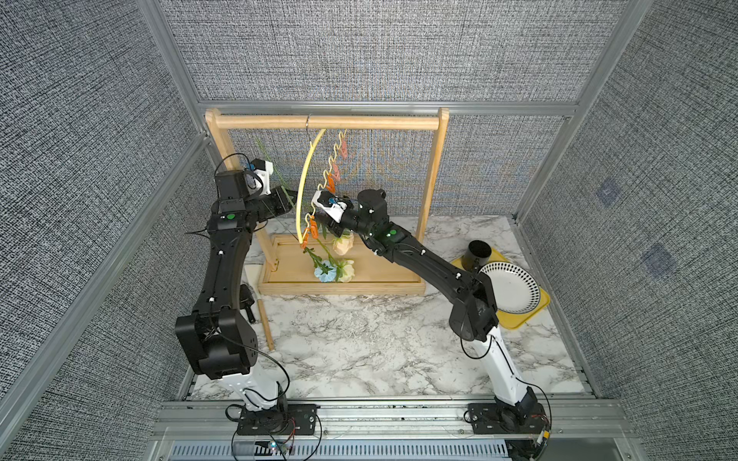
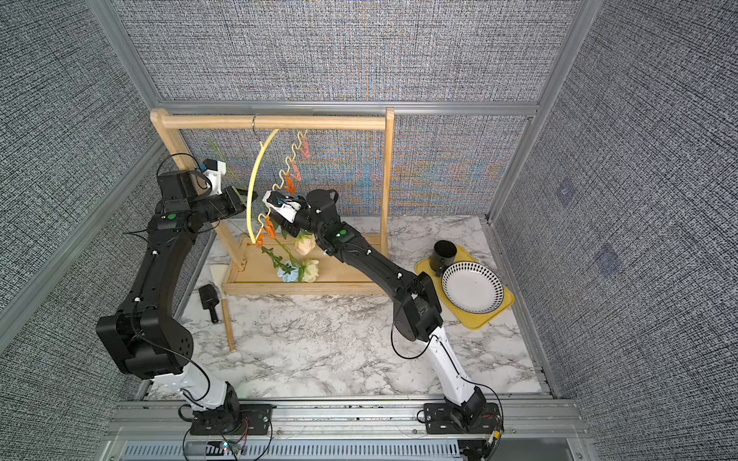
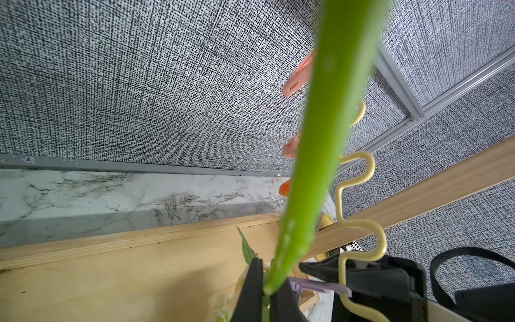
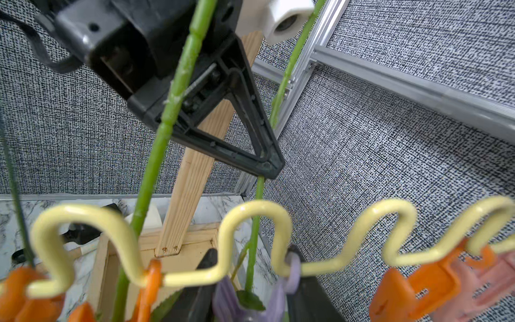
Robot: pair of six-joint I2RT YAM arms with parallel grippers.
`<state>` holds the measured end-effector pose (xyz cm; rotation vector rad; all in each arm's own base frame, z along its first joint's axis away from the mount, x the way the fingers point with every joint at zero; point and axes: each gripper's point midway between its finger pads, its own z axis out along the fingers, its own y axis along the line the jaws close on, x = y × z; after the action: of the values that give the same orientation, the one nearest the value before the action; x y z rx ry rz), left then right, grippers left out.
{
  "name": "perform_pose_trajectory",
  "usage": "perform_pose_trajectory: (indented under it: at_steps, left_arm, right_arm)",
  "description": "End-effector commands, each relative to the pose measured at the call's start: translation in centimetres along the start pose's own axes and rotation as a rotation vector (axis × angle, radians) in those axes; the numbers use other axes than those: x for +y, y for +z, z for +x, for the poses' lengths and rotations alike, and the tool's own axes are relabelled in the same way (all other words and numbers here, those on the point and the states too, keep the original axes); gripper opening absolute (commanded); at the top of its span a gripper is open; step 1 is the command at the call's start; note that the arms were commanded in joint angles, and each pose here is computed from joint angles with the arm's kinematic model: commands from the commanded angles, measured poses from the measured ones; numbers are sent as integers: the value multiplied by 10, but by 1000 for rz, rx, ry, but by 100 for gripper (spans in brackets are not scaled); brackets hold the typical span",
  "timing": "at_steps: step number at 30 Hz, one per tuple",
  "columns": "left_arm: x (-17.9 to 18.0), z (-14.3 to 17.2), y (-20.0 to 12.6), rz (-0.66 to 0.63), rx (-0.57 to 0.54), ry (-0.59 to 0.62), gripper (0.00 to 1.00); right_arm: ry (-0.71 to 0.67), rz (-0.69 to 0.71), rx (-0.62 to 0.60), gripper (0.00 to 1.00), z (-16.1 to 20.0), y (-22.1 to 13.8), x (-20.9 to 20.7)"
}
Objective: Dry the flowers on a clothes hanger
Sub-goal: Open the clamp at the hanger.
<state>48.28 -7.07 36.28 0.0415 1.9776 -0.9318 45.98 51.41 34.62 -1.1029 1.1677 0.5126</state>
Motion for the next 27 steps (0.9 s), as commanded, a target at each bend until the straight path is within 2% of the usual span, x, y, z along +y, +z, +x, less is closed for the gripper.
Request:
perform_pose_trajectory:
  at_steps: [1,3,6,7,19,24,27]
  left_arm:
    - [-4,-6,0,24,-19,23,2]
    - [-4,-6,1,25,-17,22,2]
    - [-4,-6,1,26,-18,22,2]
    - [-4,-6,1,26,-18,22,2]
    - [-4,-6,2,29,-16,19,2]
    - [-4,-5,2,30,-15,17,2]
    - [-4,-6,1,30,-17,18,2]
  right_arm:
    - [-1,17,-19,41,-5,0,-3]
    - [-2,18,-17,42,-4,-1,-3]
    - [-1,22,-10,51,-2,-2,-4]
    - [1,21,-7,51,-2,-3,-3]
    - [-11,35,0,51,-3,-9,-6]
    - [-6,33,-2,44,-2,-8,-6]
    - [1,32,-7,43,-2,-7,-6]
